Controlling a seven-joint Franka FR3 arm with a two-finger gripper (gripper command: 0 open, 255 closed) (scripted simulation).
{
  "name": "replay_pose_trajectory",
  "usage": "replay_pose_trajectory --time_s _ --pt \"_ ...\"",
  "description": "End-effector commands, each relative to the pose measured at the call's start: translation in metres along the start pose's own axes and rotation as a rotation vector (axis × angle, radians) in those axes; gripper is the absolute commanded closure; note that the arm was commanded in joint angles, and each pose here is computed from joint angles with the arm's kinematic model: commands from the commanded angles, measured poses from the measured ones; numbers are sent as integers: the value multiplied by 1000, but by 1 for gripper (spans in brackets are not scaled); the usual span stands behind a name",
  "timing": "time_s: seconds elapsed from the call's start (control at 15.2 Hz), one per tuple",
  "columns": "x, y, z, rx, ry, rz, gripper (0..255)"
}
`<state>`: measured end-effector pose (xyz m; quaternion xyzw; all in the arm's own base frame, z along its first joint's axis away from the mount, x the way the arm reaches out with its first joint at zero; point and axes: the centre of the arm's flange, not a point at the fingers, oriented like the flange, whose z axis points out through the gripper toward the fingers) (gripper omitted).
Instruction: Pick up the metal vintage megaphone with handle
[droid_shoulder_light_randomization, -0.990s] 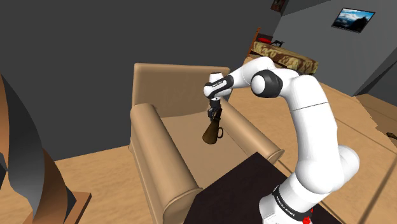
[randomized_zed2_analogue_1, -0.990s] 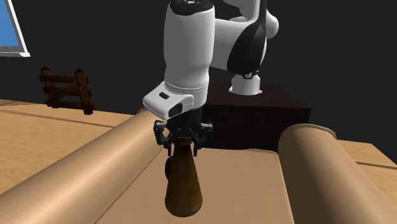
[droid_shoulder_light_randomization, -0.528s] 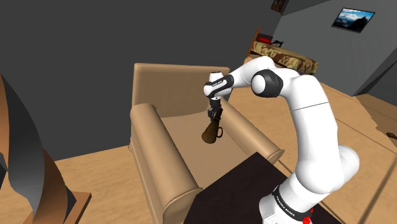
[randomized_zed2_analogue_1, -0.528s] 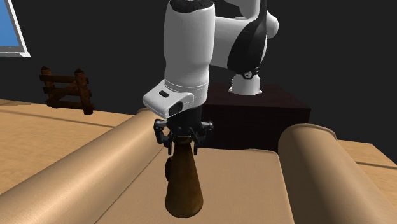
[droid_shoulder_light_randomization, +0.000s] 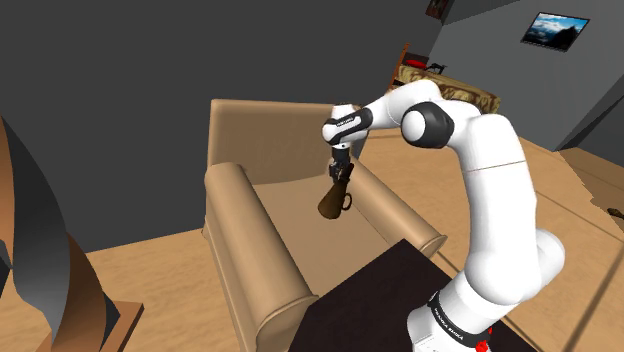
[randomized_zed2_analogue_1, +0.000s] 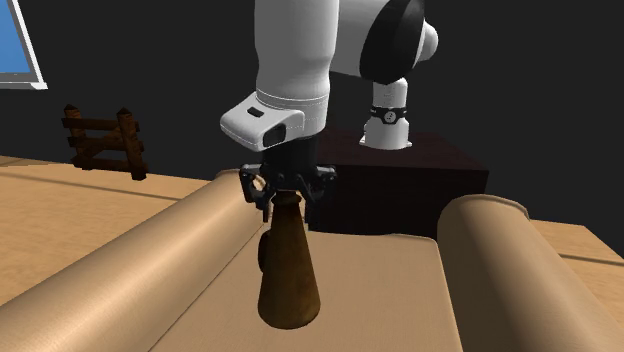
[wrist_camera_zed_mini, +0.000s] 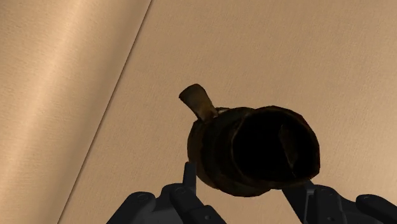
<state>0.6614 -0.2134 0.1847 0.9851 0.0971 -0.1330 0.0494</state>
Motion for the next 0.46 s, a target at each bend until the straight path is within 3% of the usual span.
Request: replay_pose_trajectory --time_s 0.0,0.4 --pt "-3 1 -11 -1 1 0 255" --pt "-9 2 -32 -1 1 0 255"
